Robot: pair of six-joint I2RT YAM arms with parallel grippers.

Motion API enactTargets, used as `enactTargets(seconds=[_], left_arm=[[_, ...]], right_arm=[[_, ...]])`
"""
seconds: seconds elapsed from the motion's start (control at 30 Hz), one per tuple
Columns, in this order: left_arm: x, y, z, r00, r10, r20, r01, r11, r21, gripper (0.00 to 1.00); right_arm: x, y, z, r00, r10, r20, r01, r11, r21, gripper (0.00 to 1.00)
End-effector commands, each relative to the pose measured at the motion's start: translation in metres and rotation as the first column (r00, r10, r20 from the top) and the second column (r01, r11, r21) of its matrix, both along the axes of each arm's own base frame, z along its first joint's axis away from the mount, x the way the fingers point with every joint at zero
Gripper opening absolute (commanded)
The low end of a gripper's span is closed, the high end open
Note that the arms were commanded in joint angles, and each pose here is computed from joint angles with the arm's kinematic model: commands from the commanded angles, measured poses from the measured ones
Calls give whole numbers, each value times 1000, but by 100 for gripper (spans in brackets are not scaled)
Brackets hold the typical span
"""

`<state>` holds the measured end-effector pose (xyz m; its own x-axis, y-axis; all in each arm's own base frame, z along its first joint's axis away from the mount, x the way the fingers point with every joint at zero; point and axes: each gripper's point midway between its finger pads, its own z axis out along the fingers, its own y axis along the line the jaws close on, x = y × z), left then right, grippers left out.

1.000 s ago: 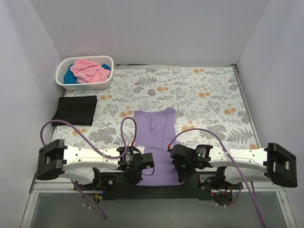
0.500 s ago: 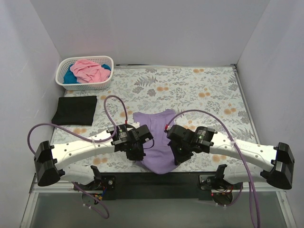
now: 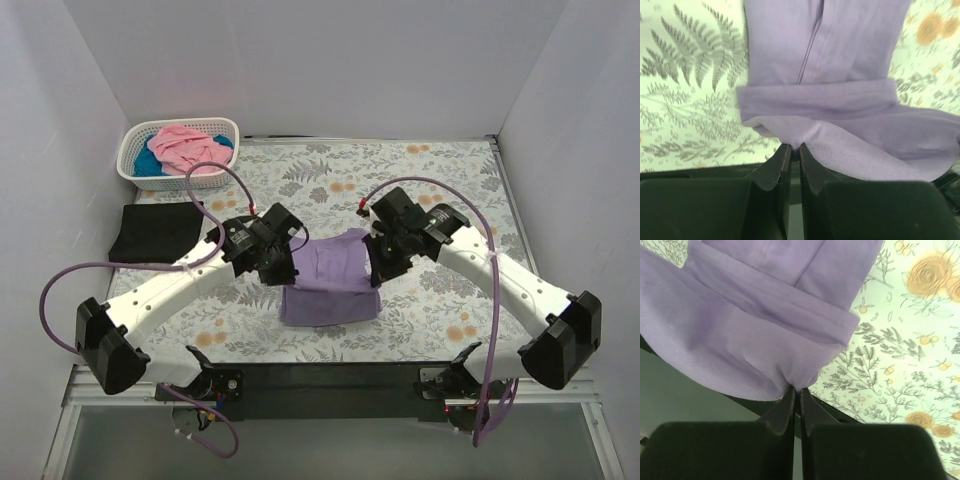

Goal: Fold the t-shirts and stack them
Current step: Fold the tshirt

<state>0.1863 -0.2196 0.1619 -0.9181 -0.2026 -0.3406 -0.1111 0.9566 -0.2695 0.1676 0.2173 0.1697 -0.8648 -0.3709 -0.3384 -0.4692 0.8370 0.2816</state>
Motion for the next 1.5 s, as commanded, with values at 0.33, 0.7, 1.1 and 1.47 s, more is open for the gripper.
enactTargets(seconds=[0.33, 0.7, 1.1, 1.47], left_arm=[[125, 8, 12, 993, 33, 117, -24, 997, -75, 0], [172, 28, -52, 991, 124, 48, -123, 992, -25, 0], [178, 40, -91, 984, 175, 29, -175, 984, 15, 0], [171, 59, -51, 941, 255, 221, -250, 967, -53, 43]], right_arm=[[104, 3, 14, 1000, 2, 23, -4, 996, 84, 1], [177, 2, -63, 999, -41, -33, 43, 998, 46, 1], [203, -1, -91, 998, -69, -9, 69, 997, 22, 1], [208, -2, -35, 967, -148, 206, 120, 983, 141, 37]])
